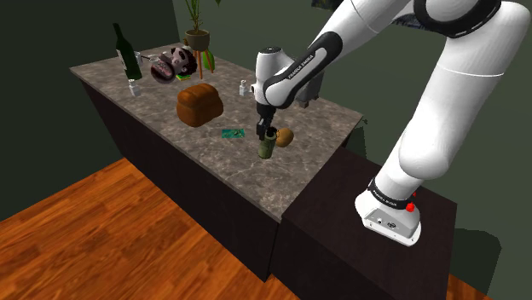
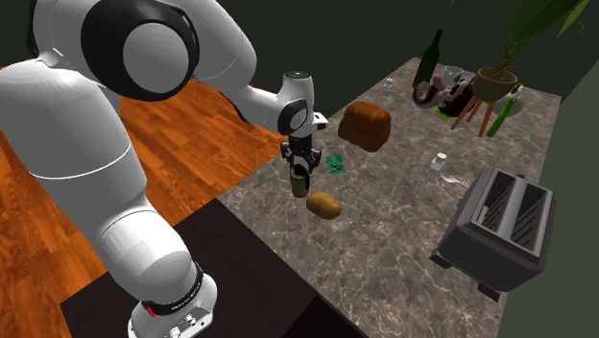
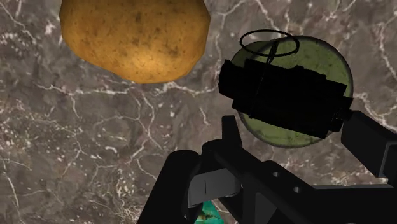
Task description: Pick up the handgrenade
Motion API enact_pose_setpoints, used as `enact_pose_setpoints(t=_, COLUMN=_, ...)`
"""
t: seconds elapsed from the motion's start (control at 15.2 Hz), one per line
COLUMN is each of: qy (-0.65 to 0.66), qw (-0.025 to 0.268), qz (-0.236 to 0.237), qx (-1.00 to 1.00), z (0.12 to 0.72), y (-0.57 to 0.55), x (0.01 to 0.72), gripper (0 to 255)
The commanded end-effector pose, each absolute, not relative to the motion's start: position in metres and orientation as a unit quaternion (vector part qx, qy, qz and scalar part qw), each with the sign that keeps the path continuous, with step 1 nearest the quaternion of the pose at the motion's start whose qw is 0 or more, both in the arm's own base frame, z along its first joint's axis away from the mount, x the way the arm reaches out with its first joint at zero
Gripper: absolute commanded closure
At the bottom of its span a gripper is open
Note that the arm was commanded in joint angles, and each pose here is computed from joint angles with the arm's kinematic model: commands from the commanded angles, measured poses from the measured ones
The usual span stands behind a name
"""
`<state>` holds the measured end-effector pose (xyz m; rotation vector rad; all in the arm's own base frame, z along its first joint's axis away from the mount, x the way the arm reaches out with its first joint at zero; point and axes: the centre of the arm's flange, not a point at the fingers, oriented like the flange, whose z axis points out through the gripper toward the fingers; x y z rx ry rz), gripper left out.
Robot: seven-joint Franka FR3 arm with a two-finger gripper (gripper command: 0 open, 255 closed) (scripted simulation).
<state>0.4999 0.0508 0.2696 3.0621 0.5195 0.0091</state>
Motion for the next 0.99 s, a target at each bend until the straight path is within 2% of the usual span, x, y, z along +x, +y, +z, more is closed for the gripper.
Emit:
enact_pose_setpoints(t=0.0, qy=0.167, qw=0.018, qz=0.003, qx=0.986, z=0.279, y=0.051, x=0.499, gripper=255)
enact_pose_setpoints(t=0.92, qy=0.167, qw=0.018, qz=0.003, qx=0.986, z=0.343, y=0.051, x=0.499, gripper=255)
